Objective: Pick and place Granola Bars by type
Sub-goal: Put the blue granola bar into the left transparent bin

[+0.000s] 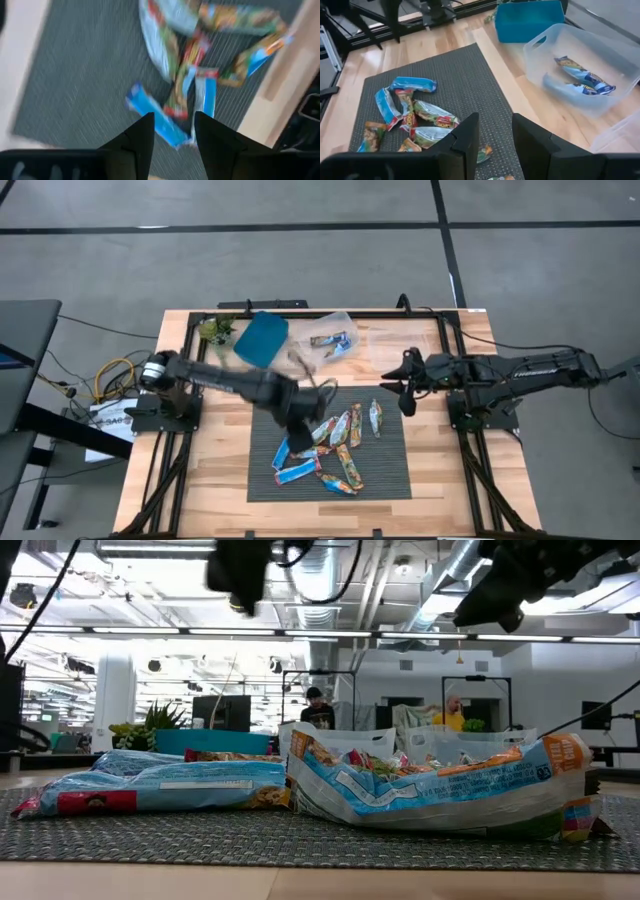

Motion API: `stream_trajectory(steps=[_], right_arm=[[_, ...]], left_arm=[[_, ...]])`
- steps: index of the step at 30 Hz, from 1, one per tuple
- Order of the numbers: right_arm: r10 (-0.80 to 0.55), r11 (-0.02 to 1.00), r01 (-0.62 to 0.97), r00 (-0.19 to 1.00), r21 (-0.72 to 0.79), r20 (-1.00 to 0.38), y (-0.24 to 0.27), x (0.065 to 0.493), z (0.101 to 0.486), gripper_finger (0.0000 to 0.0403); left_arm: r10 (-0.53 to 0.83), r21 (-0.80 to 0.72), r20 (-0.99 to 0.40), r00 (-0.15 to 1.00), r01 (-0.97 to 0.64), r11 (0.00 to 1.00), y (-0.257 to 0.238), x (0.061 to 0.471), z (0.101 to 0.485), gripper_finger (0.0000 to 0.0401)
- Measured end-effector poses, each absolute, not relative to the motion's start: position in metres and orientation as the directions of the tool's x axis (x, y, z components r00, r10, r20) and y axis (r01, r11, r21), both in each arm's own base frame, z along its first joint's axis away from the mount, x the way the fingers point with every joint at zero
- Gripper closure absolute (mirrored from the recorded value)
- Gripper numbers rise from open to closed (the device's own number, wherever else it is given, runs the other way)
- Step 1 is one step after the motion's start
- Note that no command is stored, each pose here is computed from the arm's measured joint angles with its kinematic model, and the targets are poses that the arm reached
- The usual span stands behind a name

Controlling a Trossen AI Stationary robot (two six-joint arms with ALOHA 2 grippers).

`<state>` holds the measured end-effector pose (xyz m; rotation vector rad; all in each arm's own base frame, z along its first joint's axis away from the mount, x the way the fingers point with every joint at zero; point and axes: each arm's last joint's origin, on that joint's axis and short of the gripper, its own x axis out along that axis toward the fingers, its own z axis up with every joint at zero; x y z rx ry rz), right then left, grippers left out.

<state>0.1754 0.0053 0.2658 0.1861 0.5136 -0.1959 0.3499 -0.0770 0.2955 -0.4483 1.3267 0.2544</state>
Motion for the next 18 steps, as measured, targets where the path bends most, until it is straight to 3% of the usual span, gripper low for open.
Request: stream_trajectory(steps=[4,12,18], right_arm=[[-0.141,0.965,0.232,0.853,0.123,-0.502,0.009,0.175,0.266,0.0295],[-0.13,0.967,0.226,0.831,0.115,-0.54,0.01,0.173,0.262,0.0295],[0.049,0.986,0.049,0.833,0.161,-0.551,0.015,0.173,0.262,0.0295]], left_arm=[[-0.056,-0.126,-0.988,0.146,-0.533,0.836,-0.099,0.337,0.263,0.0269],[-0.076,-0.169,-0.983,0.165,-0.68,0.714,-0.121,0.325,0.203,0.0263],[-0.035,-0.134,-0.989,0.144,-0.765,0.63,-0.12,0.312,0.174,0.0227]])
